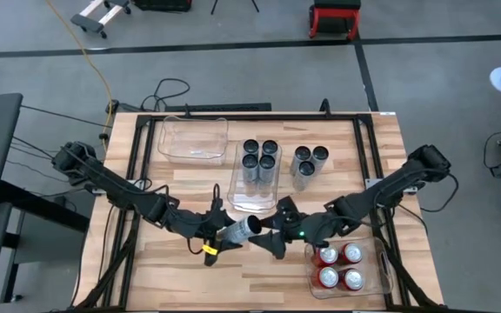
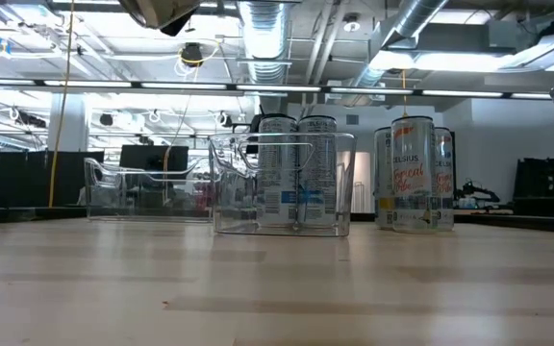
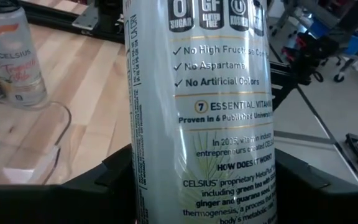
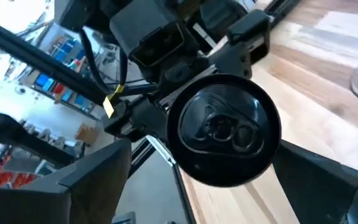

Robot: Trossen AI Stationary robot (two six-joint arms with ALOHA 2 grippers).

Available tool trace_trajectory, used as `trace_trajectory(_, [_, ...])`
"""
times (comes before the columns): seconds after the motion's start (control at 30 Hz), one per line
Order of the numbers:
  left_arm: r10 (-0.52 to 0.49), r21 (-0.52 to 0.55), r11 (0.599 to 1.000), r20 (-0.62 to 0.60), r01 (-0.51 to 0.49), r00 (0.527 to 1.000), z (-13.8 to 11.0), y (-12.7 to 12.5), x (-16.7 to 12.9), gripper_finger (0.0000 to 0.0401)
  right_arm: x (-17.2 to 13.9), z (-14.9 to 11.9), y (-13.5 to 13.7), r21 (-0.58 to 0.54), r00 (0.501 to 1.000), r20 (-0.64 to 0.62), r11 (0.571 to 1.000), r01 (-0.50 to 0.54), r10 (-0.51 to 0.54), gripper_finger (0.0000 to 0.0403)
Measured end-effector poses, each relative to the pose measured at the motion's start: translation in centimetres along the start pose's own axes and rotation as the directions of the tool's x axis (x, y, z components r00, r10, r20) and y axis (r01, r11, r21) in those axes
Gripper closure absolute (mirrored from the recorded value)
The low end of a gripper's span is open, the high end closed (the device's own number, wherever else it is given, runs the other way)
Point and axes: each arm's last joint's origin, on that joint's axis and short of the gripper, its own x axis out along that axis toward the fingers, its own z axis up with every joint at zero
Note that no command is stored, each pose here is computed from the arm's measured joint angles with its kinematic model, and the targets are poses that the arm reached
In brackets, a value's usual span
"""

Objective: Sort soda cans
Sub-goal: Put the white yellow soda can into the top transparent bin

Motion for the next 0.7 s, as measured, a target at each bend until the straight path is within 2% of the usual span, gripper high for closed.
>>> trace_trajectory(0.17, [-0.004,-0.003,1.0,0.007,0.004,1.0,0.1,-0.1,0.0,0.0152,0.8,-0.6,-0.2,-0.044,1.0,-0.004,0.999,-0.01,0.01,0.0004])
trace_trajectory(0.27, [0.003,-0.01,1.0,0.008,-0.003,1.0,0.1,0.0,0.0,0.0152,1.2,-0.8,-0.5,-0.074,1.0,-0.015,0.997,-0.001,0.0,0.0022])
trace_trajectory(0.37, [0.002,-0.012,1.0,0.012,-0.002,1.0,0.1,0.0,0.0,0.0152,1.3,-0.6,-0.6,-0.104,1.0,-0.015,0.995,0.006,-0.008,0.0064])
trace_trajectory(0.6, [0.02,-0.024,1.0,0.018,-0.019,1.0,0.1,0.0,0.0,0.0152,1.5,0.0,-1.0,-0.159,1.0,0.011,0.987,0.026,-0.025,0.0213])
trace_trajectory(0.7, [0.012,-0.028,1.0,0.017,-0.012,1.0,0.1,0.0,0.0,0.0151,1.5,0.0,-0.9,-0.19,1.0,0.012,0.981,0.023,-0.021,0.0245])
